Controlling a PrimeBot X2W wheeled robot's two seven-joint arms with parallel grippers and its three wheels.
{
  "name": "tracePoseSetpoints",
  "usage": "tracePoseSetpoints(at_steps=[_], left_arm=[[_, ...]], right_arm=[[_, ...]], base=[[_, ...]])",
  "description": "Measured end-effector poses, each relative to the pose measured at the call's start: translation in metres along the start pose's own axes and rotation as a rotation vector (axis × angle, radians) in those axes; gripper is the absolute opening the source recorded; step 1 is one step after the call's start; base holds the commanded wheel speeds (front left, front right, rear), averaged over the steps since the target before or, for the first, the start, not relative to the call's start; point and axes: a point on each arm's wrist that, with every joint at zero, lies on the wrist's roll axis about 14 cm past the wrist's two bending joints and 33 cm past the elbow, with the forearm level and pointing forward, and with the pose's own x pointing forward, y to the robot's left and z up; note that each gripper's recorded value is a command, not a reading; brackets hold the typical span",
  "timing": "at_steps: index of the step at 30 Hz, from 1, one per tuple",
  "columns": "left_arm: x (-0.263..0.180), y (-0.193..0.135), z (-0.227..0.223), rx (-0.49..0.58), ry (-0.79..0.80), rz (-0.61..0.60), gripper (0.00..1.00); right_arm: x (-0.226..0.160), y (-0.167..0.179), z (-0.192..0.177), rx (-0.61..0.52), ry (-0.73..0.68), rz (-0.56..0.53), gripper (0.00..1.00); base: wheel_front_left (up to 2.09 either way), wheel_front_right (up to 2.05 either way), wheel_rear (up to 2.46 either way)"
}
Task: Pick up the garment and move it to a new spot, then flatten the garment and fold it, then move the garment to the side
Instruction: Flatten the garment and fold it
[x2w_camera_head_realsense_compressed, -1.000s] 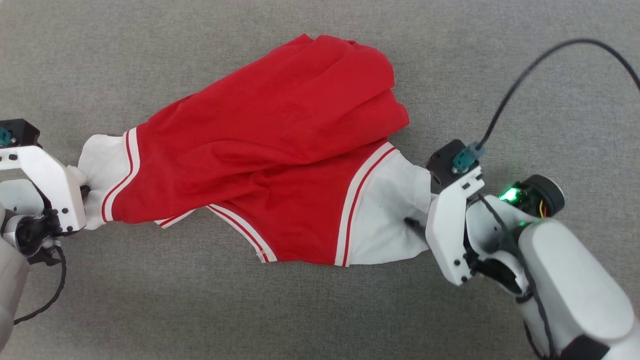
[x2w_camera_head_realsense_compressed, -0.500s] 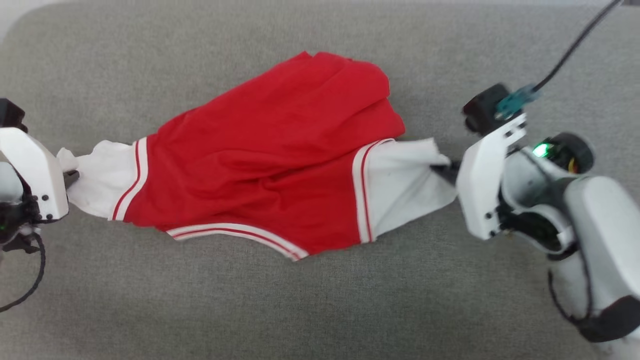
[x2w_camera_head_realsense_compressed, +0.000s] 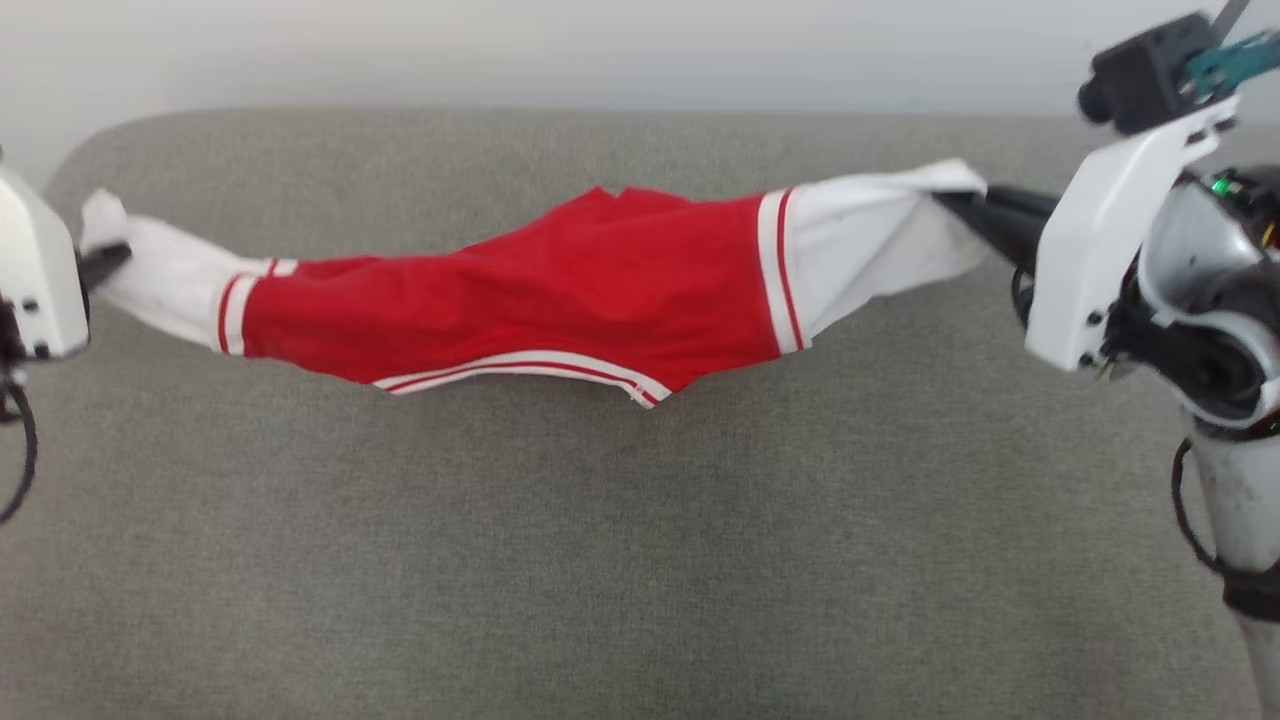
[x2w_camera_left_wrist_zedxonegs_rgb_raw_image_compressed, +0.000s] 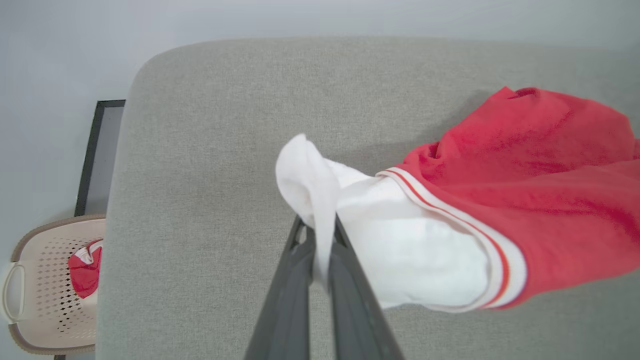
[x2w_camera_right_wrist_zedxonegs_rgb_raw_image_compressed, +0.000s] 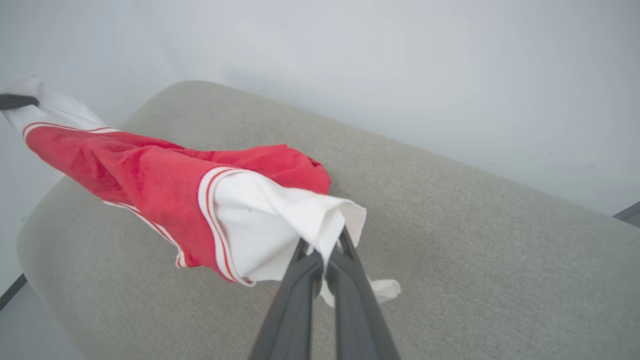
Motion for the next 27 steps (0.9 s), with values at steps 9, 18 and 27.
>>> tracePoseSetpoints(at_steps=[9,18,27], left_arm=[[-0.059,-0.040,0.081,0.037,-0.230,-0.057,0.00],[-0.086,-0.059,0.129,0.098,-0.373,-0.061,0.00],[-0.067,-0.073,0.165,0.158,-0.496,-0.068,0.00]], right_arm=[[-0.045,0.007,0.081,-0.008,-0.256,-0.021,0.00],[-0.060,-0.002,0.128,-0.002,-0.418,-0.079,0.00],[-0.044,-0.032,0.163,-0.006,-0.563,-0.175,0.00]], base=[[0.00,0.00,0.00],[0.00,0.00,0.00],[0.00,0.00,0.00]])
